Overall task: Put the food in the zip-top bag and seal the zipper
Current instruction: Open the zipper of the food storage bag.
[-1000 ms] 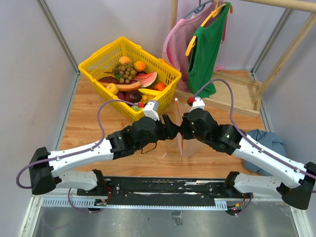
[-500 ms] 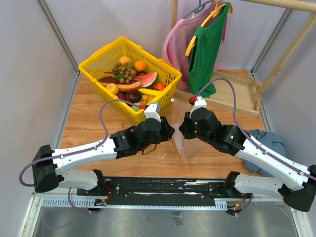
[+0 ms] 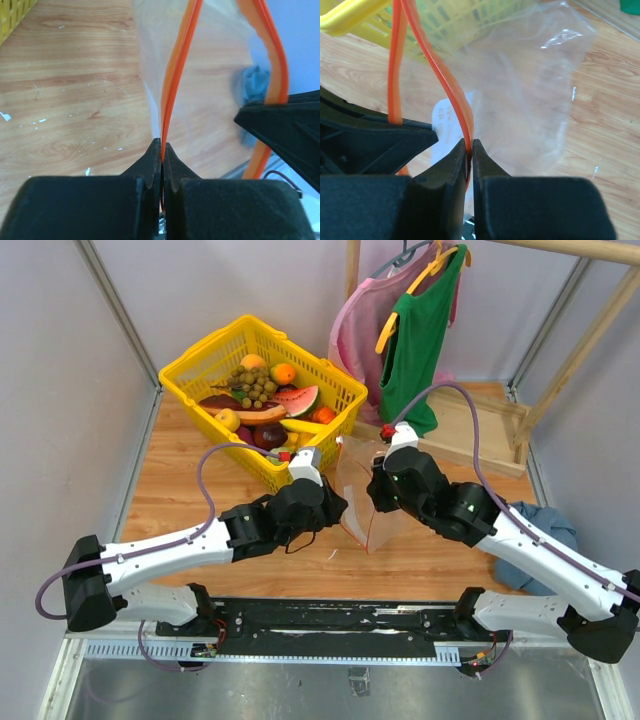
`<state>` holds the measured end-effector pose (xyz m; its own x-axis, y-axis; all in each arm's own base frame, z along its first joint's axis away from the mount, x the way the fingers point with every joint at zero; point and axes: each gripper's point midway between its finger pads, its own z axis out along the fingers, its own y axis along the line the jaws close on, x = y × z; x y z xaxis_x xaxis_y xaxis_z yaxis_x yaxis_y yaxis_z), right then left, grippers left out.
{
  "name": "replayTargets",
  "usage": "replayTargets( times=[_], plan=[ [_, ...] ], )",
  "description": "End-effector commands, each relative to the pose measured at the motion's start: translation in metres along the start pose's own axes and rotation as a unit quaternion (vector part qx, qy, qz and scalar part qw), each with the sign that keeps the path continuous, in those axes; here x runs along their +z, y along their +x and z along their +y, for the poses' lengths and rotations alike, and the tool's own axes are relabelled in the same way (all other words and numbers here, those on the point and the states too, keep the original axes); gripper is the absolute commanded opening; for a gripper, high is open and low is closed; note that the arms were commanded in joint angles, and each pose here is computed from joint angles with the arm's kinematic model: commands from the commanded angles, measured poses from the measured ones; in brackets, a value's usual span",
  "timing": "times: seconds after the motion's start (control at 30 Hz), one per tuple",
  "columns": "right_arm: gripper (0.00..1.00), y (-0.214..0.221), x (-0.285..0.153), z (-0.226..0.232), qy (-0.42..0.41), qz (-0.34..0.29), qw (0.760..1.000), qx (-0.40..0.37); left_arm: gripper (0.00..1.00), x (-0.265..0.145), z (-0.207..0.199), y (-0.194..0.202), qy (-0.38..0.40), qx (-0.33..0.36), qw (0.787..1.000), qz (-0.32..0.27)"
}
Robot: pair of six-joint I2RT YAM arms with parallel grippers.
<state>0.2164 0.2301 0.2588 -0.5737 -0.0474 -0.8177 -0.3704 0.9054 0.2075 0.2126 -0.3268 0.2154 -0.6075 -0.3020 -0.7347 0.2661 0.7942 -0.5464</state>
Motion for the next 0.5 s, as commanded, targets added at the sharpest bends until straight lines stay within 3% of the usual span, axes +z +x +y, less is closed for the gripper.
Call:
replayTargets(
  times=[0.0, 0.47],
  plan=[
    [0.12, -0.006, 0.0, -0.014, 0.034, -0.001, 0.999, -0.028, 0.0, -0.014, -0.026, -0.025, 0.035, -0.06, 0.997, -0.026],
    [0.31, 0.012, 0.009, -0.009, 0.018, 0.025, 0.999, -0.035, 0.0, -0.013, -0.037, -0.033, 0.025, -0.157, 0.987, -0.024]
  ],
)
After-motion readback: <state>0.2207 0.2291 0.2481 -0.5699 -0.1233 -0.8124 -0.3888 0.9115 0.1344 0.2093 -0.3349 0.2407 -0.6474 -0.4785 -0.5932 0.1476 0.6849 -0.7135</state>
